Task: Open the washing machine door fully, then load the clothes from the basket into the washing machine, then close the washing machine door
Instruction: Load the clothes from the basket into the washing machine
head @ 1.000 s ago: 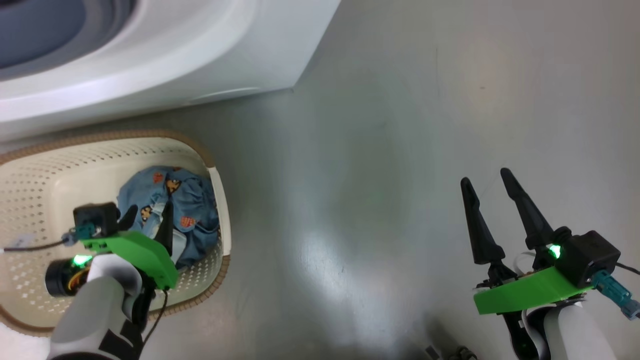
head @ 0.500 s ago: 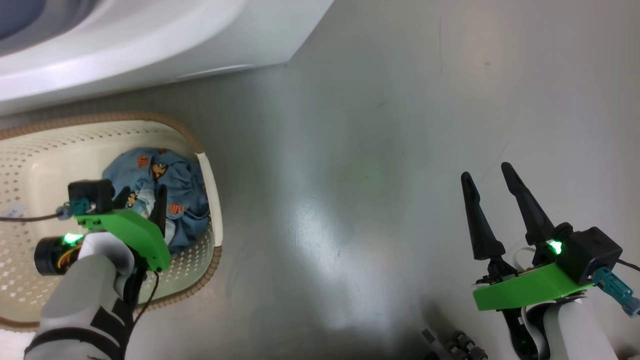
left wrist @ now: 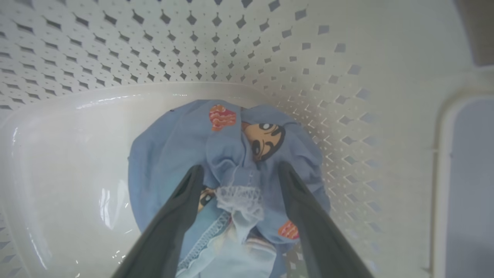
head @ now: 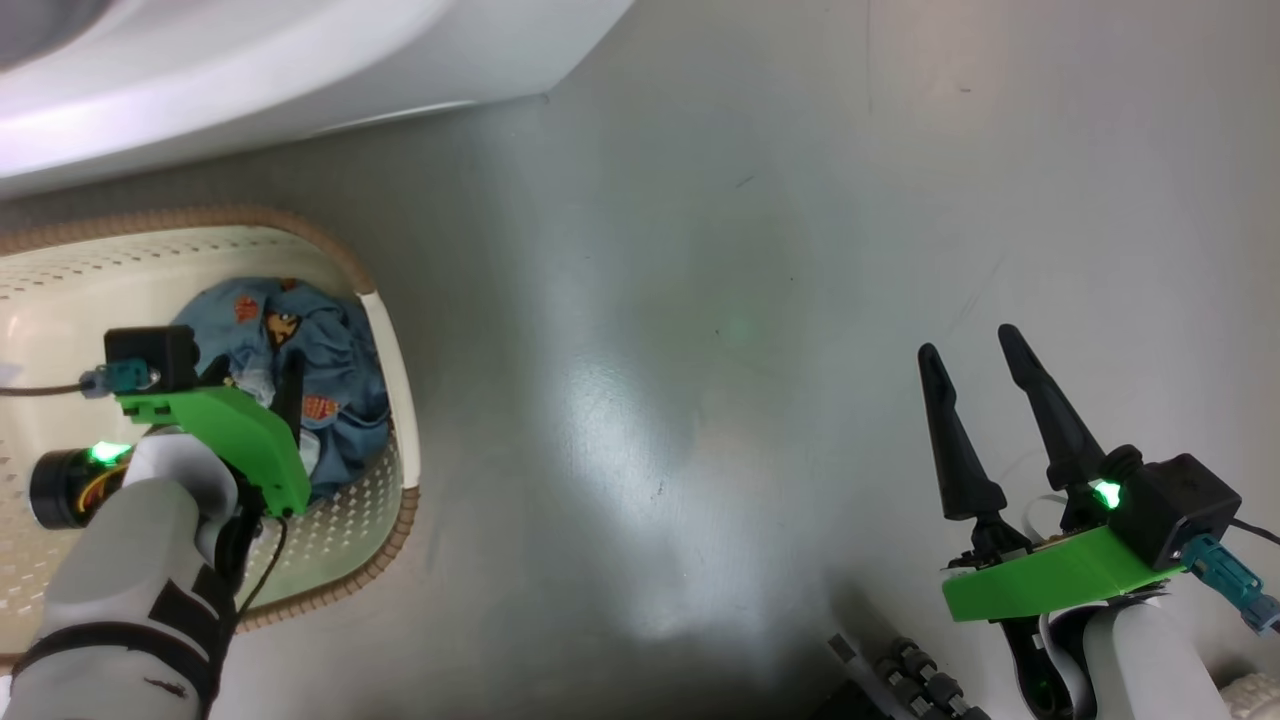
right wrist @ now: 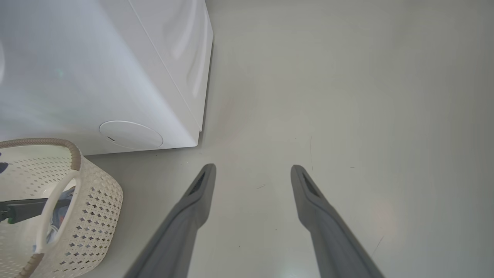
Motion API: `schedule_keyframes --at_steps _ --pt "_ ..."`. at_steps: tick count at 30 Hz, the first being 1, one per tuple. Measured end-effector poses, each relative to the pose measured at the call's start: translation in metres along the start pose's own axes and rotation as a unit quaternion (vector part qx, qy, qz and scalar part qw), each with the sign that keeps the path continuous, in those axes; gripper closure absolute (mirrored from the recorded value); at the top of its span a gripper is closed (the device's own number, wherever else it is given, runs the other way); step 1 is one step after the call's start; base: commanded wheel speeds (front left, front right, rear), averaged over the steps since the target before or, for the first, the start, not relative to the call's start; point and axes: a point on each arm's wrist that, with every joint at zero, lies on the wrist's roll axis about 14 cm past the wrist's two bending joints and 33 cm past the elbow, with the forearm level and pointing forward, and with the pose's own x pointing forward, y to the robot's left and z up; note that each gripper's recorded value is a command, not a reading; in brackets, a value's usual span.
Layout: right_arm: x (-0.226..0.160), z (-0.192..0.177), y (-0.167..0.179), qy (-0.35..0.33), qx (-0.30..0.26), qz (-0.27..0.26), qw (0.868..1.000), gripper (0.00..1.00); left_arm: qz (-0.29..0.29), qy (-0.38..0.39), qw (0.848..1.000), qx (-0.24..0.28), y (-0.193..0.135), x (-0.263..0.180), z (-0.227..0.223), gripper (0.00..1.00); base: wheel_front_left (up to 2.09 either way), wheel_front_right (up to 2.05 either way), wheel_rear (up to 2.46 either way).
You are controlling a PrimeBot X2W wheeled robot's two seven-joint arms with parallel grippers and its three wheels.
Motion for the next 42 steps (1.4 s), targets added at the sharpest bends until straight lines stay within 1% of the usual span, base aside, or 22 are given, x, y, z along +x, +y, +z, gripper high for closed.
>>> schedule_keyframes --at_steps 5,9,10,11,12,14,18,22,25,34,37,40,42 --pt "-0.001 -0.001 -0.002 0.003 -0.001 -0.004 1.000 0.00 0.001 0.023 1.000 0.005 0.001 0.003 -0.007 0.00 0.00 0.00 0.00" --pt "-0.002 -0.002 -0.005 0.004 -0.003 -0.007 1.000 0.00 0.016 0.052 0.999 0.006 0.007 0.006 -0.013 0.00 0.00 0.00 0.00" --pt "-0.002 -0.003 -0.005 0.005 -0.003 -0.008 1.000 0.00 0.018 0.060 0.998 0.007 0.007 0.007 -0.015 0.12 0.00 0.00 0.00" --pt "-0.002 -0.003 -0.005 0.005 -0.003 -0.008 1.000 0.00 0.021 0.068 0.997 0.008 0.008 0.007 -0.018 0.57 0.00 0.00 0.00" --pt "-0.002 -0.003 -0.005 0.006 -0.003 -0.008 1.000 0.00 0.021 0.074 0.997 0.008 0.008 0.007 -0.020 1.00 0.00 0.00 0.00" --pt "-0.002 -0.003 -0.005 0.005 -0.003 -0.008 1.000 0.00 0.023 0.081 0.996 0.009 0.009 0.006 -0.022 1.00 0.00 0.00 0.00" --pt "0.000 0.001 -0.003 -0.002 -0.001 -0.005 1.000 0.00 0.029 0.073 0.997 0.014 0.012 0.003 -0.018 1.00 0.00 0.00 0.00" --pt "0.005 0.013 0.000 -0.020 -0.001 0.000 1.000 0.00 0.031 0.044 0.998 0.018 0.014 -0.002 -0.005 1.00 0.00 0.00 0.00" --pt "0.004 0.023 0.004 -0.033 0.001 0.005 0.999 0.00 0.036 0.006 0.999 0.016 0.015 -0.011 0.011 1.00 0.00 0.00 0.00" --pt "-0.002 0.050 0.014 -0.068 0.009 0.021 0.997 0.00 0.035 -0.067 0.997 0.006 0.010 -0.043 0.035 1.00 0.00 0.00 0.00" --pt "-0.006 0.061 0.018 -0.081 0.009 0.027 0.996 0.00 0.034 -0.106 0.994 -0.004 0.007 -0.057 0.054 1.00 0.00 0.00 0.00" --pt "-0.010 0.072 0.021 -0.095 0.008 0.033 0.995 0.00 0.039 -0.160 0.986 -0.014 0.007 -0.075 0.079 1.00 0.00 0.00 0.00" --pt "-0.013 0.078 0.023 -0.102 0.009 0.036 0.994 0.00 0.044 -0.187 0.981 -0.021 0.008 -0.091 0.087 1.00 0.00 0.00 0.00"
